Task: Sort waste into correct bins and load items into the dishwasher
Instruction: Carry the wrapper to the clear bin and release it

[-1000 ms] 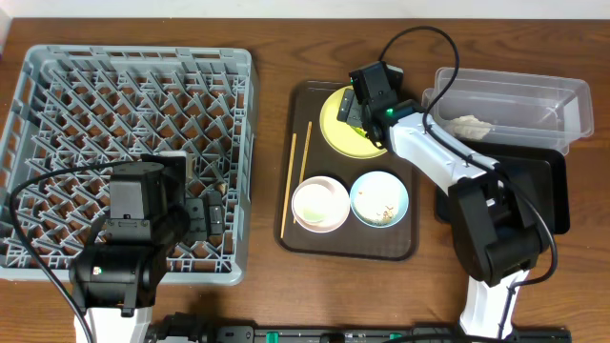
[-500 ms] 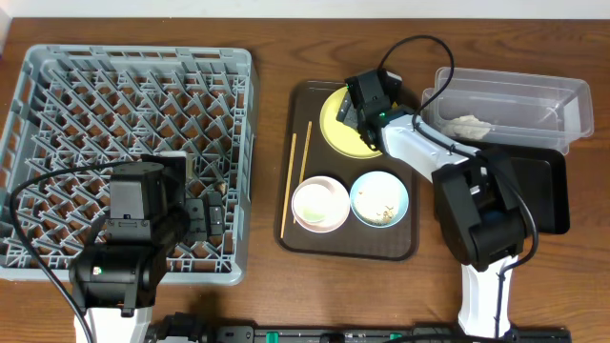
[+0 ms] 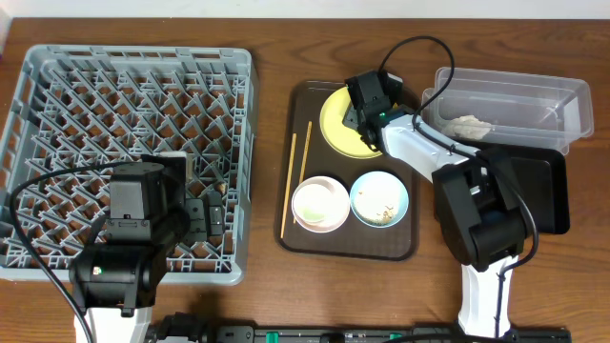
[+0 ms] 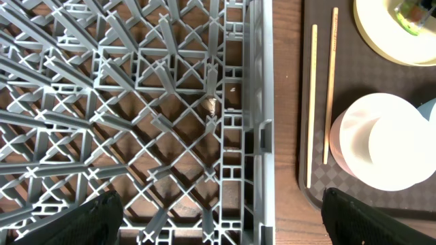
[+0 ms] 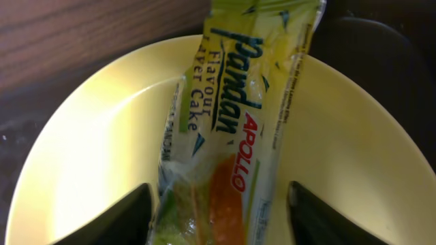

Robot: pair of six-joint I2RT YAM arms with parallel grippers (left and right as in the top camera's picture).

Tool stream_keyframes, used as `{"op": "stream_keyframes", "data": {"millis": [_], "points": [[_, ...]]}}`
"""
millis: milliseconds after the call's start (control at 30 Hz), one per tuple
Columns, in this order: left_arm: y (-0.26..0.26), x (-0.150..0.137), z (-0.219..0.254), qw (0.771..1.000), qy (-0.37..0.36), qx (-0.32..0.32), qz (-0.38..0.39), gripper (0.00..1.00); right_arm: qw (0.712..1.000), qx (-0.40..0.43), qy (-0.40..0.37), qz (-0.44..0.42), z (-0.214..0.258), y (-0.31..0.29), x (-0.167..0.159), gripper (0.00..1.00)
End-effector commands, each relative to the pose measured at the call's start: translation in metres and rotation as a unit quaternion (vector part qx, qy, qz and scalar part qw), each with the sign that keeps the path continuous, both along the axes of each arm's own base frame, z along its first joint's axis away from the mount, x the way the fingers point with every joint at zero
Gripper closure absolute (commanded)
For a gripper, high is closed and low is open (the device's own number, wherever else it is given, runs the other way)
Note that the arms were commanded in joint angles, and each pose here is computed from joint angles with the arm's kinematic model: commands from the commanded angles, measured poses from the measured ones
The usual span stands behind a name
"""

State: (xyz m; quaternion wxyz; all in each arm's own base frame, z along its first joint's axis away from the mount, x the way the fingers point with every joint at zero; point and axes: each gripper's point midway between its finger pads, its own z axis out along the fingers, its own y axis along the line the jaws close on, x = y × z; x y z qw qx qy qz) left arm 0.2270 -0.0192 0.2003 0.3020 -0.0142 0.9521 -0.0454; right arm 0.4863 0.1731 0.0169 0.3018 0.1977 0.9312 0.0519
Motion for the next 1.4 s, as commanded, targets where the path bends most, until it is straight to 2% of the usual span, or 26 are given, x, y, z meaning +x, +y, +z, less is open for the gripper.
{"op": "stream_keyframes", "data": {"millis": [0, 233, 400, 600, 700, 767, 933, 1133, 1367], "points": [[-0.001, 0.002, 0.008, 1.0, -0.009, -0.007, -0.001, 0.05, 1.0, -0.013, 0.006, 0.0, -0.008, 0.001, -0.004, 0.52], [-0.001, 0.002, 0.008, 1.0, -0.009, -0.007, -0.001, 0.05, 0.999, 0.002, 0.039, 0.033, -0.015, 0.01, -0.016, 0.85], [-0.001, 0.001, 0.008, 1.0, -0.009, -0.007, -0.001, 0.05, 0.995, -0.012, 0.057, 0.083, -0.005, 0.011, -0.026, 0.99], [-0.001, 0.002, 0.008, 1.0, -0.009, -0.007, -0.001, 0.05, 0.991, -0.035, 0.01, 0.13, 0.06, 0.005, -0.025, 0.99], [-0.001, 0.001, 0.008, 1.0, -0.009, -0.007, -0.001, 0.05, 0.992, -0.035, -0.036, 0.112, 0.107, -0.009, -0.021, 0.99], [-0.001, 0.001, 0.008, 1.0, -0.008, -0.007, -0.001, 0.05, 0.995, -0.034, -0.069, 0.067, 0.141, -0.031, -0.019, 0.99], [-0.001, 0.0, 0.007, 1.0, -0.006, -0.007, -0.001, 0.05, 0.987, -0.031, -0.117, -0.103, 0.188, -0.106, -0.023, 0.99], [-0.001, 0.0, 0.007, 1.0, -0.006, -0.007, -0.001, 0.05, 0.968, -0.011, -0.106, -0.226, 0.179, -0.177, -0.024, 0.99], [-0.001, 0.0, 0.007, 1.0, -0.004, -0.007, -0.001, 0.05, 0.949, -0.006, -0.057, -0.309, 0.142, -0.232, -0.032, 0.99]]}}
